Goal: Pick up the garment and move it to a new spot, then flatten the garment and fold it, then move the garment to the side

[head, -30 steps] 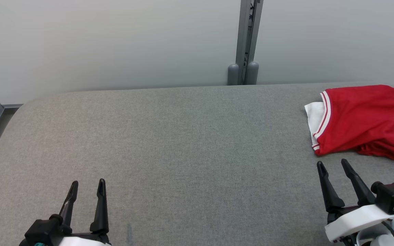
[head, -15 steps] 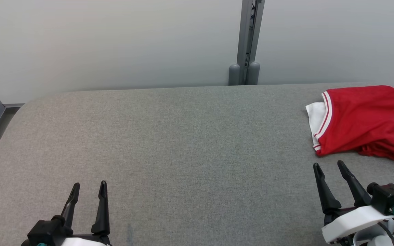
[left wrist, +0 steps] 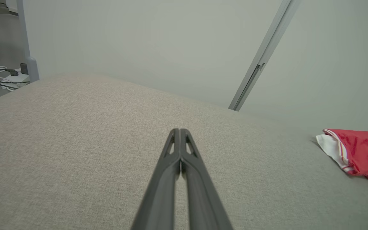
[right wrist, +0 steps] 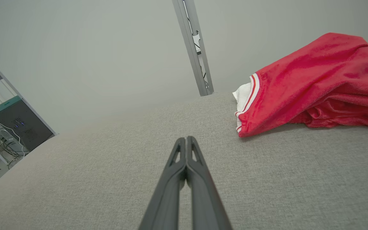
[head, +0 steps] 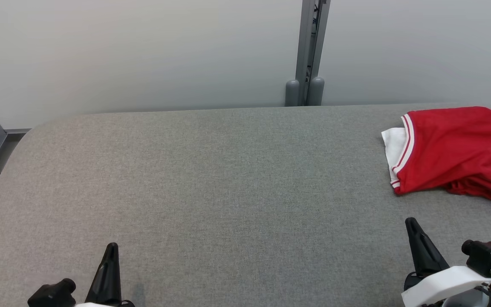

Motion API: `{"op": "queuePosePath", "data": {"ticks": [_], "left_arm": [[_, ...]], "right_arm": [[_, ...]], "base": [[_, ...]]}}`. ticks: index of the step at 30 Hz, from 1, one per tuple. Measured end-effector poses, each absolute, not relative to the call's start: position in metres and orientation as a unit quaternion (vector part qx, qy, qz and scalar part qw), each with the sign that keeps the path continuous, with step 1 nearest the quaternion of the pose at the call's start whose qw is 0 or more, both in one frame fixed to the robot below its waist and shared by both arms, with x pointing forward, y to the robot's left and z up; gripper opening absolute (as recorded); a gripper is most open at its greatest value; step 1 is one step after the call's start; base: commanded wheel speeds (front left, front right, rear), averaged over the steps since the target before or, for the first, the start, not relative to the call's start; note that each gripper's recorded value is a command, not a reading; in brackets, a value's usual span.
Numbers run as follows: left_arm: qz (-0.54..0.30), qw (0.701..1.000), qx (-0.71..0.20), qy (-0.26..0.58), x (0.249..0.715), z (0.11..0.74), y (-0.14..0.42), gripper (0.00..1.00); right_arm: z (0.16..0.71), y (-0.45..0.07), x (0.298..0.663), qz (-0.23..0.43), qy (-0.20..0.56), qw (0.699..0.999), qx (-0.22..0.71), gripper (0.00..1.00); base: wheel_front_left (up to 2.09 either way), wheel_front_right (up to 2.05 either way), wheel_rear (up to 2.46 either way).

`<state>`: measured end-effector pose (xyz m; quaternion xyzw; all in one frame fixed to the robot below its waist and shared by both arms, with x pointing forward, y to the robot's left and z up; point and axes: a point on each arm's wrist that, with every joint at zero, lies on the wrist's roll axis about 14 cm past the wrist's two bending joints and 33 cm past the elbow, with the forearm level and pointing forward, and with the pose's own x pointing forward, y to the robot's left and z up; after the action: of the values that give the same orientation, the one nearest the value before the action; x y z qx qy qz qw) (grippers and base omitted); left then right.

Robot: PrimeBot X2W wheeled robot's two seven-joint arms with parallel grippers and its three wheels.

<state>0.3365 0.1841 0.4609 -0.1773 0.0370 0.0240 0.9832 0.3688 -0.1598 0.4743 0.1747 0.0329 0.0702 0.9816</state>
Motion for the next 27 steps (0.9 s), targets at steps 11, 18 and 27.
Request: {"op": "queuePosePath", "data": {"ticks": [11,18,27], "left_arm": [[0.041,0.960,-0.273,0.041,0.343,0.462,0.190,0.00],[0.047,0.945,-0.322,0.041,0.347,0.464,0.192,0.00],[0.049,0.925,-0.374,0.041,0.352,0.467,0.194,0.00]], "right_arm": [[0.476,-0.170,0.372,0.037,0.040,0.961,0.271,0.00],[0.478,-0.174,0.375,0.025,0.041,0.947,0.319,0.00],[0.479,-0.179,0.376,0.011,0.043,0.928,0.370,0.00]], "base": [[0.00,0.00,0.00],[0.00,0.00,0.00],[0.00,0.00,0.00]]}}
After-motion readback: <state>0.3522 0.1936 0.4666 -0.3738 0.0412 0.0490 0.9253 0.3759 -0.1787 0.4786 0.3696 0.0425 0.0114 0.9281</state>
